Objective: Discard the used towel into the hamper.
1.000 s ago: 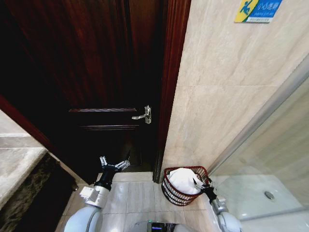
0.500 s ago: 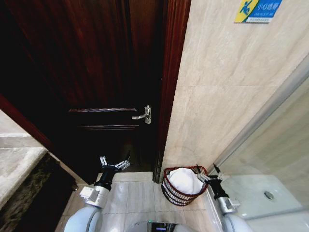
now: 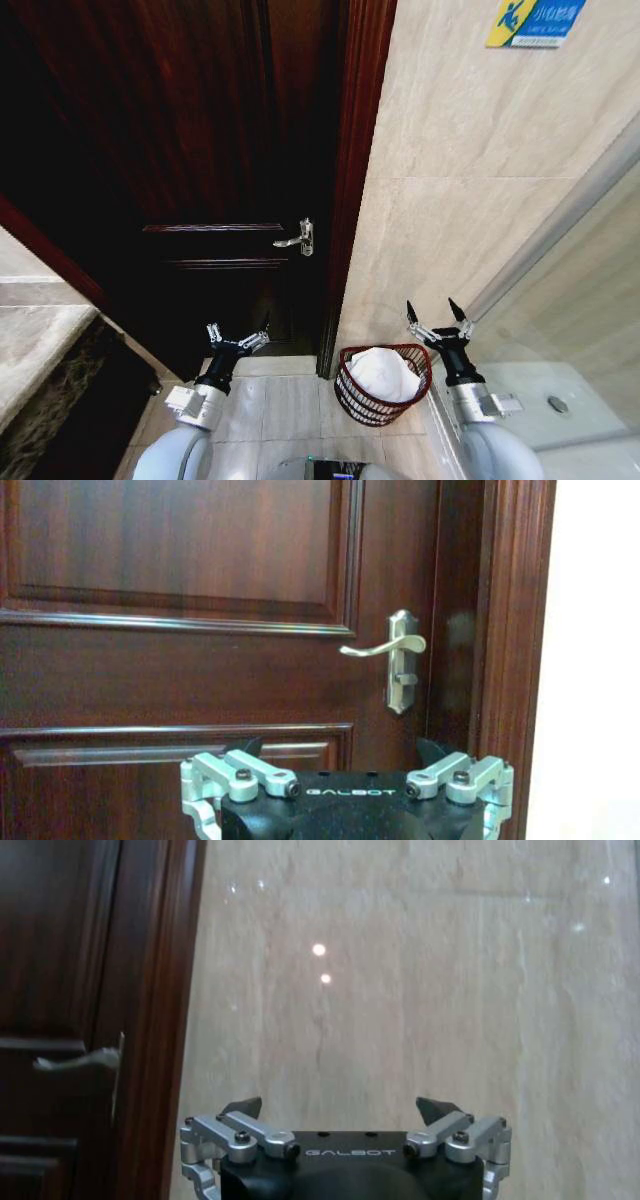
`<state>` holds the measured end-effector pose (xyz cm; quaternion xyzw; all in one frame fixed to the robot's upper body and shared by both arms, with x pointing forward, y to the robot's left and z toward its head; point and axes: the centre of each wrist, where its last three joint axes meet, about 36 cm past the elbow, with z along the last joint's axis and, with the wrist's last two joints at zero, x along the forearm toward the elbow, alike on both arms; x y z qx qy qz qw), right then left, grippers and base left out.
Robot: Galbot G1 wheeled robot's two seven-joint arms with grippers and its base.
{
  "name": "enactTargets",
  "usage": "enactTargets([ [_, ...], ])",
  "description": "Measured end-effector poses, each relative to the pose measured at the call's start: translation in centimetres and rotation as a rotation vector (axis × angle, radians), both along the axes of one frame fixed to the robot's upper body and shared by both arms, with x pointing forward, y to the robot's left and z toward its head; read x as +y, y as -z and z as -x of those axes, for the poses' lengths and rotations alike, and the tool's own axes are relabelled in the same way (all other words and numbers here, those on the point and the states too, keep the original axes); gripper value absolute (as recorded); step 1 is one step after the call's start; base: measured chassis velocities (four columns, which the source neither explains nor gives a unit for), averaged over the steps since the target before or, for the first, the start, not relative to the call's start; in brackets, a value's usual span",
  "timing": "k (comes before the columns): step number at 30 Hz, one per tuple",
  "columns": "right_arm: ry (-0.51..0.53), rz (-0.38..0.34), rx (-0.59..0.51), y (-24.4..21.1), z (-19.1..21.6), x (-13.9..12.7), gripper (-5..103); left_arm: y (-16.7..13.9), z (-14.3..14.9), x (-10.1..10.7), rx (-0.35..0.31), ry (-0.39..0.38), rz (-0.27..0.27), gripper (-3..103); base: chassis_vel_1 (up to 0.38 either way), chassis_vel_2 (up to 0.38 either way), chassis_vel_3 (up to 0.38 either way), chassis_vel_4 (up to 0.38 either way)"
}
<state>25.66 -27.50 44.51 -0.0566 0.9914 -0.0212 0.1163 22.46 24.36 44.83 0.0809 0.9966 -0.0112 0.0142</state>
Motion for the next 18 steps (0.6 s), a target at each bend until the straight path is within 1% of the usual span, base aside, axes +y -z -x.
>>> enactTargets([
  [6,-0.016,-0.001,-0.038,-2.2,0.1,0.7,100,0.0,0.0,0.0,0.000,0.000,0.000,100,0.000,0.000,0.000,0.000],
  [18,-0.018,0.001,-0.056,-3.2,0.1,0.9,100,0.0,0.0,0.0,0.000,0.000,0.000,100,0.000,0.000,0.000,0.000],
])
